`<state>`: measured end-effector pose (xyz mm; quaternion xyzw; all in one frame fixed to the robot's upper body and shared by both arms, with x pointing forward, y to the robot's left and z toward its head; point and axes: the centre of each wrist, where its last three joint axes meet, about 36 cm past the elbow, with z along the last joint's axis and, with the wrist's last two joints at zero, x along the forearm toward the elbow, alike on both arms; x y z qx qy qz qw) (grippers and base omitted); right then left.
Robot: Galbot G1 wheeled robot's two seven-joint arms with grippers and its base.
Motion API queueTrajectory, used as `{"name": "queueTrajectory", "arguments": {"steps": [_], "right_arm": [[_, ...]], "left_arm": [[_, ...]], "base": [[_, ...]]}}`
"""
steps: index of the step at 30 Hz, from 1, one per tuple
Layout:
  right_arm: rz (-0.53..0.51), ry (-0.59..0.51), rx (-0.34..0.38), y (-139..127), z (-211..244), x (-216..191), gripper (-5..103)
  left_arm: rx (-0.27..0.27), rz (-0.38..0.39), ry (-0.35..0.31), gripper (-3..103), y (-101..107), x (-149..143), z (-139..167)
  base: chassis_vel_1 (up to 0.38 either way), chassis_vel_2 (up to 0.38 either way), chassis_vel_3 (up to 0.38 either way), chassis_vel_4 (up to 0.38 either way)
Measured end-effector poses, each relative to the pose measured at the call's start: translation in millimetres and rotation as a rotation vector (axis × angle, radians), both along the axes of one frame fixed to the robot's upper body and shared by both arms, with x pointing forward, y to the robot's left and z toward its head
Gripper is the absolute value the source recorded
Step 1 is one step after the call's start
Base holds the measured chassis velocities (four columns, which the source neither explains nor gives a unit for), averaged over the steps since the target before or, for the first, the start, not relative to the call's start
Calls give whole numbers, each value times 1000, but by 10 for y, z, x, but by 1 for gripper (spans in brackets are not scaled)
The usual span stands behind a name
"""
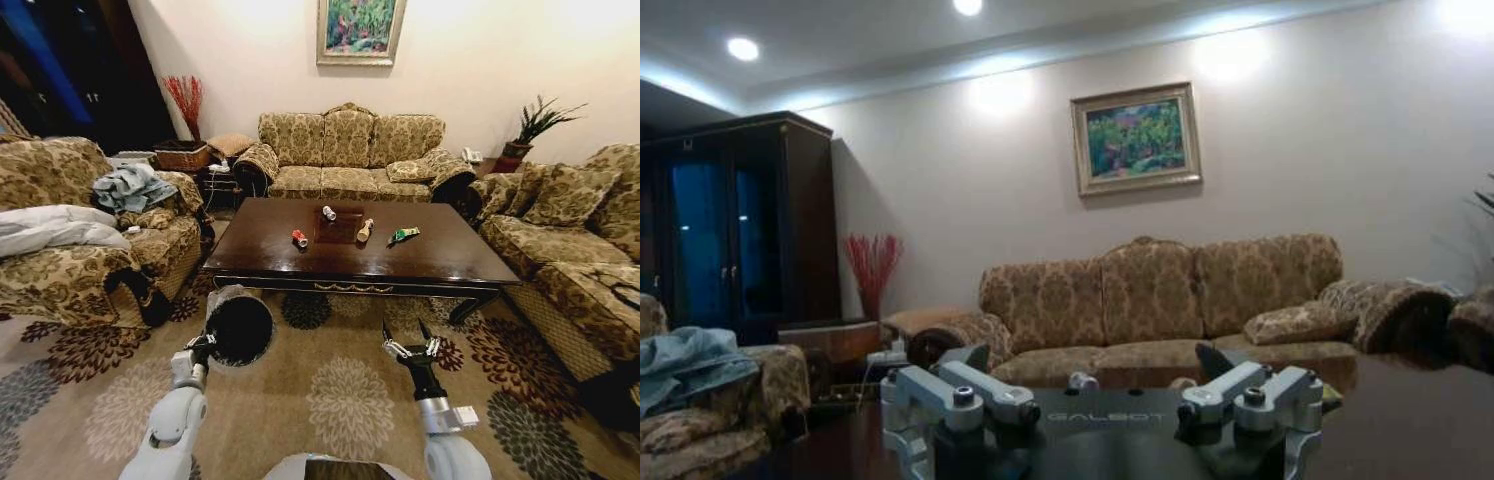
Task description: Move to the front of the table and place the trash on the table into the trash bin.
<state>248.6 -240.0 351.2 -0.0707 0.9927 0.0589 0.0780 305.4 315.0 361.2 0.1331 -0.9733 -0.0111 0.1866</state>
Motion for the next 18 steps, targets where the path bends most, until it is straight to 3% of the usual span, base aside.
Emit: {"name": "queueTrajectory", "arguments": {"steps": [18], "right_arm": [[18,-13,3,21,9,49,100]], "left_arm": [[-6,3,-14,2,40,23,-49]], "base": [[-142,135,131,-127]]}}
